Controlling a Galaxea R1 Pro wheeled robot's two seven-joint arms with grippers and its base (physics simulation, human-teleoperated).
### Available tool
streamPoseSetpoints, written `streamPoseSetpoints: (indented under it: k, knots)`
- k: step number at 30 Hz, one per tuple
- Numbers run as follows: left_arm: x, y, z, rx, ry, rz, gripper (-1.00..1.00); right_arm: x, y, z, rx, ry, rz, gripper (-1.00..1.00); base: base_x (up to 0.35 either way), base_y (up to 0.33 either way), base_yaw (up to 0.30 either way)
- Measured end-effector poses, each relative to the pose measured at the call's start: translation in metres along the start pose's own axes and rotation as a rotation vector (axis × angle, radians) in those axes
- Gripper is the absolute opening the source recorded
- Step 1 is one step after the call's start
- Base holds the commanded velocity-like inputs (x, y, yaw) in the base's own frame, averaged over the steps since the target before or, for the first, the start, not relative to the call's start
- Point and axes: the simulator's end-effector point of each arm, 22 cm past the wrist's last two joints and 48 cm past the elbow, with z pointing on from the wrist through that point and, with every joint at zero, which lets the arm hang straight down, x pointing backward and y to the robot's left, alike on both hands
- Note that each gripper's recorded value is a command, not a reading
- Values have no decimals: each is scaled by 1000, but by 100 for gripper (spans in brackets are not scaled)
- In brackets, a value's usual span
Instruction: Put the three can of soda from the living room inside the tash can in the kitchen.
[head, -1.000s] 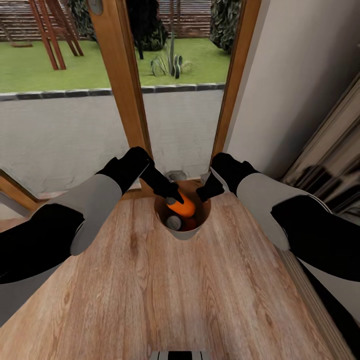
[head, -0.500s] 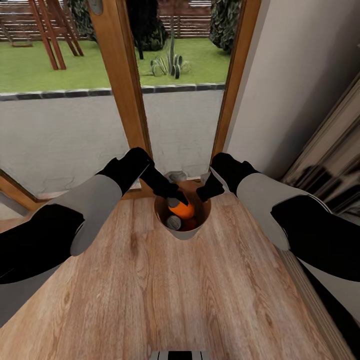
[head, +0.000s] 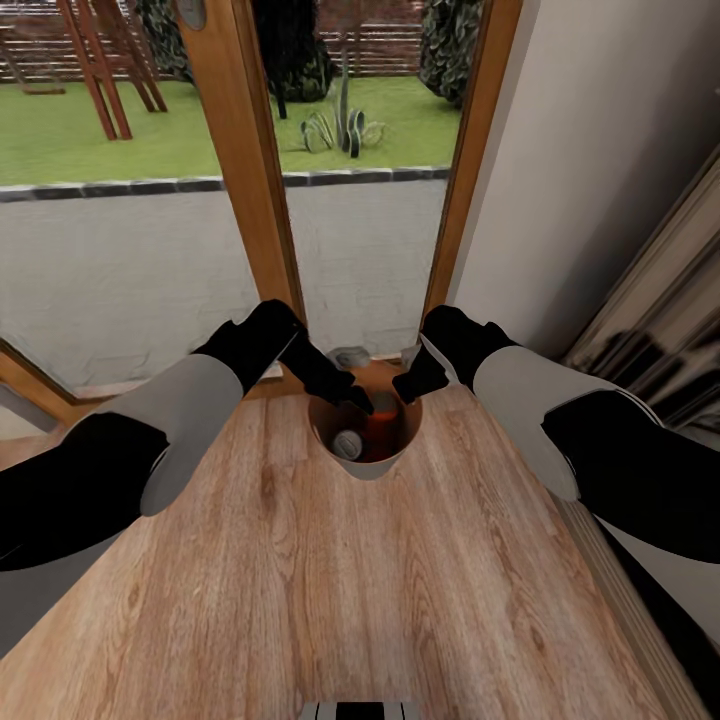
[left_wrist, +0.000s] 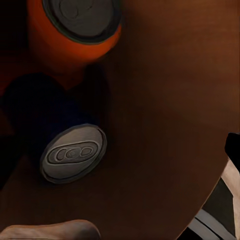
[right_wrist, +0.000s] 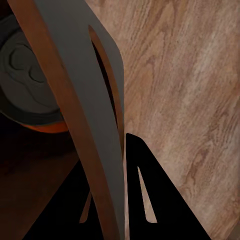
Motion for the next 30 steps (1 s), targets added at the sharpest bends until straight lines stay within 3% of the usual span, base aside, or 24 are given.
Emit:
streamPoseSetpoints:
  k: [7, 8, 12, 14, 18, 24, 26, 30]
  knots:
    - [-5, 2, -5, -7, -17, 9, 100, 1, 0, 0, 0, 1, 0, -100, 0, 0, 0]
    - [-20, -7, -17, -1, -66, 50, 100, 1, 0, 1, 2, 2, 0, -100, 0, 0, 0]
    - [-13, -9, -29, 53, -130, 92, 100, 1, -1, 1, 0, 2, 3, -100, 0, 0, 0]
    - [-6, 7, -50, 51, -165, 99, 100, 1, -2, 1, 0, 2, 4, -100, 0, 0, 0]
    - [14, 51, -89, -17, -210, 90, 100, 2, -3, 1, 3, 2, 4, -100, 0, 0, 0]
    - [65, 120, -132, -139, -225, 30, 100, 3, -4, 1, -1, 3, 10, -100, 0, 0, 0]
    - [77, 135, -142, -156, -237, 0, 100, 4, -6, 1, -3, 4, 17, -100, 0, 0, 0]
    - [109, 161, -135, -138, -298, -30, 100, 10, -21, 2, 6, 12, 41, -100, 0, 0, 0]
